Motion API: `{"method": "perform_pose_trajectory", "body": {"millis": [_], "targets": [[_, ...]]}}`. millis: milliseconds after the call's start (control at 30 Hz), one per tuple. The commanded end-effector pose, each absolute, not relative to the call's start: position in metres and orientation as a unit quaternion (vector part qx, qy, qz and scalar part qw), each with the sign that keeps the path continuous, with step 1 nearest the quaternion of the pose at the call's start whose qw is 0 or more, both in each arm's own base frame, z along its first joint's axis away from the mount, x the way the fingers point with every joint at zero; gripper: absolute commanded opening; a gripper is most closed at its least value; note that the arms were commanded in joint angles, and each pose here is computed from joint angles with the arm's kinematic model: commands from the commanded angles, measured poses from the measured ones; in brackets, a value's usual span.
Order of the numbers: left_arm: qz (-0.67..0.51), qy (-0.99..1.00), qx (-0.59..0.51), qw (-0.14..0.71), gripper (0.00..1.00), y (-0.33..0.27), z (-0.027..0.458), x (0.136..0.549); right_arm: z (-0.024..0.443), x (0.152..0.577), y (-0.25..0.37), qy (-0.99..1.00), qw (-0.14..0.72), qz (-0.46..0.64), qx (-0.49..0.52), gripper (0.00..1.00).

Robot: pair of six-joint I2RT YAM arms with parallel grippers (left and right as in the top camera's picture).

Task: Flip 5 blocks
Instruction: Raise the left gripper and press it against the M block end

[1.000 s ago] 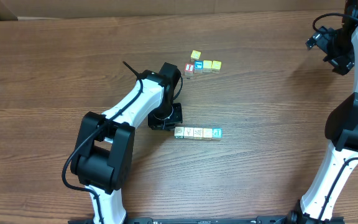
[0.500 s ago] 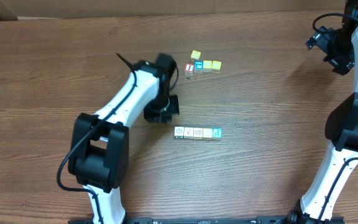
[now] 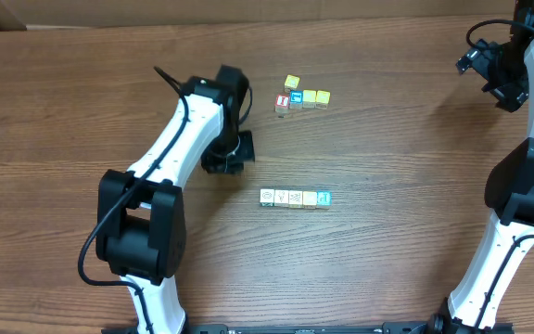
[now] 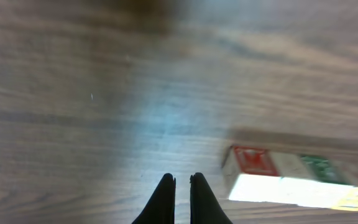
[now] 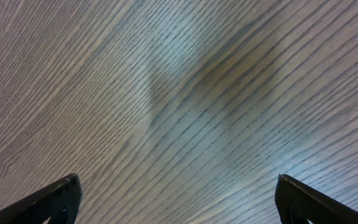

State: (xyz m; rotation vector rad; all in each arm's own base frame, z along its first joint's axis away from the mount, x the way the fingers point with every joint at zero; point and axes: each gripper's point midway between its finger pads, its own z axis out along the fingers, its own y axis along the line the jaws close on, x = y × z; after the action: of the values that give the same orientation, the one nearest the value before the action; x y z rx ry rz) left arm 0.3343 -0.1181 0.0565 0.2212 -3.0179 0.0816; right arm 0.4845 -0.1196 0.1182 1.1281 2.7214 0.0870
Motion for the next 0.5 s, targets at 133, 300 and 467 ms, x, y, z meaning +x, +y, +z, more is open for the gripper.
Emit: {"method": "perform_pose_trajectory", "body": {"millis": [133,300,467], "targets": [[0.035,-0.993,0.05,0.106,0.04,-0.128,0.023,0.299,0.14,0.487,-0.12,0.916,0.124,0.032,0.381,1.0],[0.084,-0.989,0.05,0.113,0.04,-0.146,0.015,0.294,0.14,0.486,-0.111,0.917,0.113,0.055,0.378,1.0],[0.099,-0.988,0.049,0.108,0.04,-0.152,0.015,0.298,0.137,0.468,-0.092,0.919,0.063,0.088,0.378,1.0]]}}
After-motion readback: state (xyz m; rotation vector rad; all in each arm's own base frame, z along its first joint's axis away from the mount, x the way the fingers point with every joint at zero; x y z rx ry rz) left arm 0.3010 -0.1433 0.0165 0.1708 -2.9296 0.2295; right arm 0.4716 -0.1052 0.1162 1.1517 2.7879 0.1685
